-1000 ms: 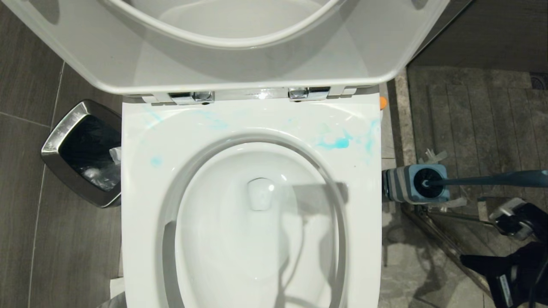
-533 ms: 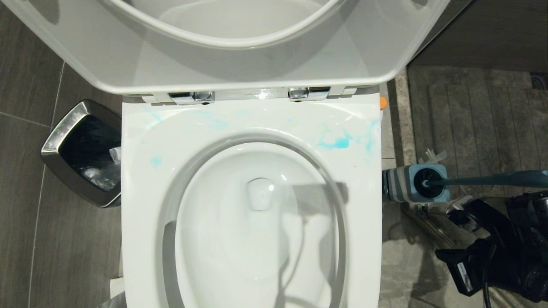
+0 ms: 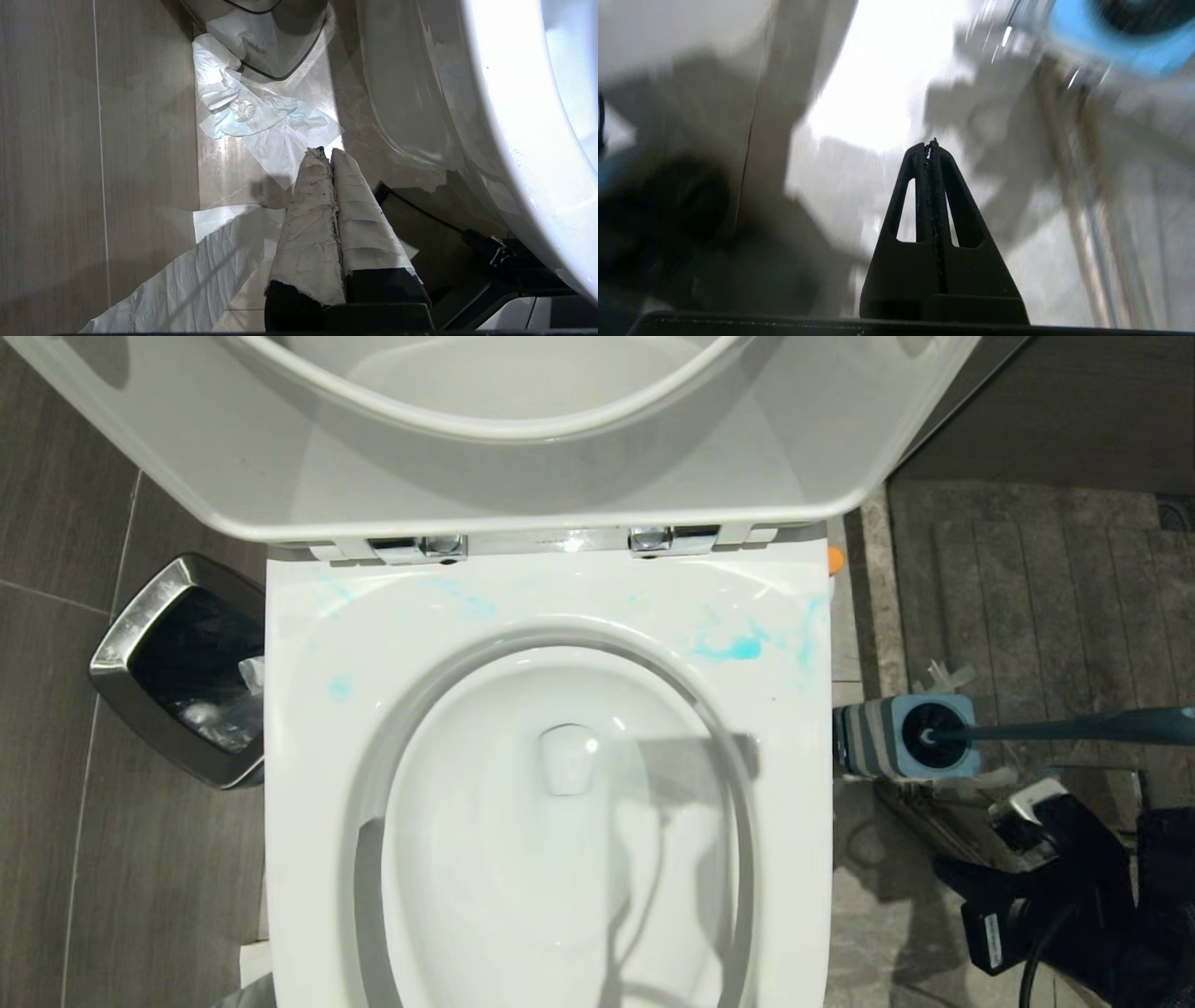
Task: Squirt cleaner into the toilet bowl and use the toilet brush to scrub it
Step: Pour in the cleaning agent
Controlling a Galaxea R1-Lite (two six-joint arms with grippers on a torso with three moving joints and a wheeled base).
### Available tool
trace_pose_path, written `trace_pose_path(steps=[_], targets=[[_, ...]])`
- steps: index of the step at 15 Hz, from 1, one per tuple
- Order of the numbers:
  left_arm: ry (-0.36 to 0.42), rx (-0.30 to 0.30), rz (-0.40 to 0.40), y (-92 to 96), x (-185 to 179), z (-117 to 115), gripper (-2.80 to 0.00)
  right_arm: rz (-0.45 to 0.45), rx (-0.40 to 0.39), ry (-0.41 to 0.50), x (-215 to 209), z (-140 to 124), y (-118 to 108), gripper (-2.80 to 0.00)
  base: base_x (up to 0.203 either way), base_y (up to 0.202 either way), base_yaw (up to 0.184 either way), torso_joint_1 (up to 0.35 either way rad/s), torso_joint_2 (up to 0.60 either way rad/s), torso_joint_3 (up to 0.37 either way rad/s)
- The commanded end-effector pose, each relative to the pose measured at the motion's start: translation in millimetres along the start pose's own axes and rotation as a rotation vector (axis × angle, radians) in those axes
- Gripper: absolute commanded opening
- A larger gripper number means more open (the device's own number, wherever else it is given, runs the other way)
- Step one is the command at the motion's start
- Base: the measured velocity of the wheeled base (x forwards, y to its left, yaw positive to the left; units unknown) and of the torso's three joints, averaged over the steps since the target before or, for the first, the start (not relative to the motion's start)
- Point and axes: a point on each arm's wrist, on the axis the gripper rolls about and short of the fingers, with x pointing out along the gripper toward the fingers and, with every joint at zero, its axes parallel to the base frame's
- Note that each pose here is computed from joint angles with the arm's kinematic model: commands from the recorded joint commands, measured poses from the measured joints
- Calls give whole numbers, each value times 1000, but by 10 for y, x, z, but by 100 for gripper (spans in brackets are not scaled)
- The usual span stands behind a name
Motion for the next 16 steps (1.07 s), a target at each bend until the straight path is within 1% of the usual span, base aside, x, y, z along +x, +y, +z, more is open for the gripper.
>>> trace_pose_path(steps=[1, 2, 4, 7, 9, 10, 12, 13, 16], targets=[[2, 0, 0, 0, 2, -3, -280, -10, 11, -45, 68, -51, 10, -280, 0, 0, 0, 0, 0, 0], [3, 0, 0, 0, 2, -4, -280, -16, 38, -69, 117, -31, 7, 0, 0, 0, 0, 0, 0, 0], [3, 0, 0, 0, 2, -5, -280, -28, 63, -101, 215, 50, -5, 0, 0, 0, 0, 0, 0, 0], [2, 0, 0, 0, 2, -3, -280, -27, 76, -92, 331, 56, -7, 0, 0, 0, 0, 0, 0, 0], [3, 0, 0, 0, 2, -4, -280, -26, 130, -113, 460, 60, 0, 0, 0, 0, 0, 0, 0, 0], [2, 0, 0, 0, 2, -3, -280, -28, 140, -138, 526, 80, 1, 0, 0, 0, 0, 0, 0, 0], [4, 0, 0, 0, 2, -5, -280, -33, 140, -177, 710, 128, 3, 0, 0, 0, 0, 0, 0, 0], [2, 0, 0, 0, 2, -3, -280, -40, 135, -208, 808, 195, -6, 0, 0, 0, 0, 0, 0, 0], [3, 0, 0, 0, 2, -4, -280, -87, 85, -285, 1058, 355, -71, 0, 0, 0, 0, 0, 0, 0]])
